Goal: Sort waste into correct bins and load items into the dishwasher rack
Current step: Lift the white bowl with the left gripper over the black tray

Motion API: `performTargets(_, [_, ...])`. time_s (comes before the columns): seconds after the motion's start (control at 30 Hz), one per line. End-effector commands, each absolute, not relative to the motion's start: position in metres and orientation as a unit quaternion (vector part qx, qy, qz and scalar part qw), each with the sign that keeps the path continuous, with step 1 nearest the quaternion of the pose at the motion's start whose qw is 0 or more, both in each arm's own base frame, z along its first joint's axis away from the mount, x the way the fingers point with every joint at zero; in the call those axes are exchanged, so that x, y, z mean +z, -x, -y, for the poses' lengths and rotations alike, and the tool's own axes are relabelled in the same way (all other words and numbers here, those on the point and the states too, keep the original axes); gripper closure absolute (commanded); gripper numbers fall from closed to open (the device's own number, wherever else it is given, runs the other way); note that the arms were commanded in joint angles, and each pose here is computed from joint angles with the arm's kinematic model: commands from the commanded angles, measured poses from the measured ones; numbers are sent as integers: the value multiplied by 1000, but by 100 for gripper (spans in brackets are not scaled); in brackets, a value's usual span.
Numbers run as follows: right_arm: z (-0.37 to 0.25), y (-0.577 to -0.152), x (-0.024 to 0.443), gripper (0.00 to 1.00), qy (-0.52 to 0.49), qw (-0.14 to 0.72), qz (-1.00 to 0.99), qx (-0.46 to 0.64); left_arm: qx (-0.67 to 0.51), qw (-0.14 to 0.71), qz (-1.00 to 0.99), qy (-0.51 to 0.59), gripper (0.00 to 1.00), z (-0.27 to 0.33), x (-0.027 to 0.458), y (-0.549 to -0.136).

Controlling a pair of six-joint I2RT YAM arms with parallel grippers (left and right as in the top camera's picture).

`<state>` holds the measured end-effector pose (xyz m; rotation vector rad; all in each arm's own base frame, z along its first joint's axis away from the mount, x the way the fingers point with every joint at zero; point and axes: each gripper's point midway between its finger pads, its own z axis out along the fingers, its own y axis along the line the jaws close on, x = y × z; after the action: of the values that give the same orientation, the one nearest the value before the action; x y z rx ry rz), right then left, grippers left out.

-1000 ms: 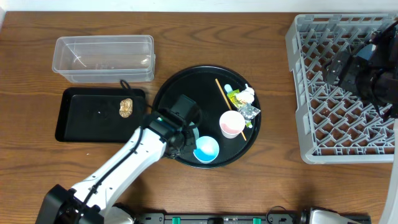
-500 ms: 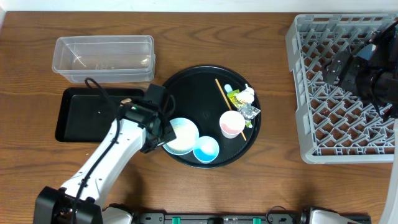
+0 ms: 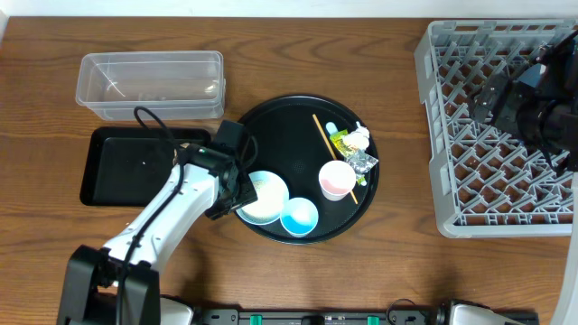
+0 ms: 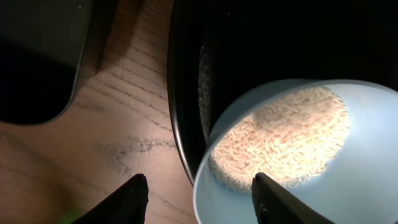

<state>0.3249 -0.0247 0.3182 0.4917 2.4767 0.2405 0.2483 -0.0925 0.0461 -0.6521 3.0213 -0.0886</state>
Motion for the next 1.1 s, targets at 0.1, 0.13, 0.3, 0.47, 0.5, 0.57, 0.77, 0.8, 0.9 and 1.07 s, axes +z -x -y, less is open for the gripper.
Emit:
performTargets(0.1, [27, -322, 321, 1, -194, 302, -929, 91, -28, 45, -978, 203, 45, 92, 49, -261])
performTargets(0.13, [27, -322, 321, 1, -194, 302, -929, 91, -28, 46, -978, 203, 45, 92, 48, -262])
performTargets(0.3, [27, -322, 321, 1, -194, 302, -929, 91, -23, 38, -978, 203, 45, 92, 41, -263])
performTargets(0.47, [27, -322, 321, 1, -194, 302, -929, 91, -17, 28, -978, 204, 49, 92, 33, -262])
performTargets(0.5, [27, -322, 321, 1, -194, 302, -929, 91, -17, 28, -979, 203, 50, 92, 33, -262])
performTargets(0.57, [27, -322, 321, 1, -194, 302, -929, 91, -18, 30, -979, 200, 55, 92, 33, -263])
performTargets(0.77, [27, -322, 321, 1, -194, 302, -929, 91, -17, 33, -980, 196, 67, 92, 32, -264])
performTargets(0.8, [27, -322, 321, 1, -194, 302, -929, 91, -17, 33, -980, 196, 69, 92, 32, -264])
performTargets(0.9, [27, -322, 321, 1, -194, 302, -929, 91, -18, 36, -980, 196, 74, 92, 33, -266])
performTargets(1.07, [27, -322, 321, 1, -194, 302, -929, 91, -19, 38, -980, 196, 78, 92, 33, -267])
